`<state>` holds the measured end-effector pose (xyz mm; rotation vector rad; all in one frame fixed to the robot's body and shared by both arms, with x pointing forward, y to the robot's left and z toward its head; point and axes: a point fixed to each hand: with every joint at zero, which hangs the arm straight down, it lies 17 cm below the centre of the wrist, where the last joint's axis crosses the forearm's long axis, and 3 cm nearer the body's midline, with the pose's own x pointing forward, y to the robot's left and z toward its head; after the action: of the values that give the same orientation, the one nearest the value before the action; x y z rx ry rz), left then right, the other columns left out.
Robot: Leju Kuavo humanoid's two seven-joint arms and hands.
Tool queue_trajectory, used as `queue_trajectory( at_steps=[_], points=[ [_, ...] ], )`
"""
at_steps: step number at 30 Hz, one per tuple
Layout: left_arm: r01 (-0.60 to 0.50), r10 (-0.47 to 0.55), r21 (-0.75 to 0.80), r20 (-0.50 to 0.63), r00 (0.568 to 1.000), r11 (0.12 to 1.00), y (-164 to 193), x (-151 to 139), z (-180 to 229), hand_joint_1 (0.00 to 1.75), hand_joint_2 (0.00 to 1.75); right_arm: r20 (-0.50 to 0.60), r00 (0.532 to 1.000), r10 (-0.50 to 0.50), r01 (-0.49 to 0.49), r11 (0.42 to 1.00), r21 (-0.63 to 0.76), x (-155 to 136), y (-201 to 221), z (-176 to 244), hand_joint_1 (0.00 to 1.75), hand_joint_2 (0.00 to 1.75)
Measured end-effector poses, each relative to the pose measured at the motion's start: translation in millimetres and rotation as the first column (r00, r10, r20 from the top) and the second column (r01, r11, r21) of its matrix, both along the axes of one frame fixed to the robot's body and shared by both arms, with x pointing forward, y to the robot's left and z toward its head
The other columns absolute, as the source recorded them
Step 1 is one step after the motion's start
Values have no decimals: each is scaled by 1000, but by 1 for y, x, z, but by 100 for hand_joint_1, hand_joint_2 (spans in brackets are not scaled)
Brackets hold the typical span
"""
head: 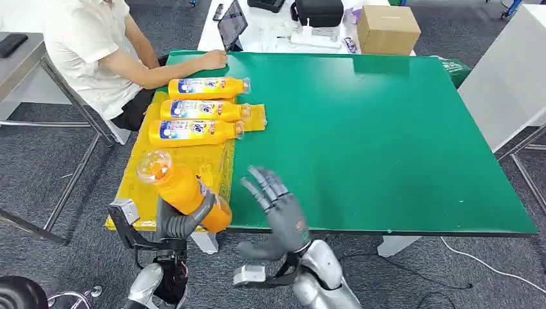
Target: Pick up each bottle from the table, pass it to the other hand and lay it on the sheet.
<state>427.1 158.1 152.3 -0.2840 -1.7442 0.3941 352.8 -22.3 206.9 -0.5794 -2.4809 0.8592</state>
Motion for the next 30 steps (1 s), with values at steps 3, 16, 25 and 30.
queue_trajectory(
  at_steps=[3, 16, 25, 30],
  points=[
    [-46, 47, 56, -16, 999, 997, 12, 6, -7, 175, 175, 3, 998, -55, 55, 997, 58, 5, -19, 13, 0, 0],
    [-493, 106, 834, 482, 870, 247, 15, 27, 53, 175, 175, -42, 996, -82, 89, 978, 191, 15, -35, 26, 0, 0],
    [-154, 120, 969, 133, 984, 194, 14, 98, -33, 175, 175, -60, 997, -37, 50, 975, 217, 16, -21, 28, 0, 0],
    [-91, 109, 979, 72, 991, 184, 13, 106, -48, 175, 175, -69, 997, -27, 42, 975, 217, 17, -18, 25, 0, 0]
  ],
)
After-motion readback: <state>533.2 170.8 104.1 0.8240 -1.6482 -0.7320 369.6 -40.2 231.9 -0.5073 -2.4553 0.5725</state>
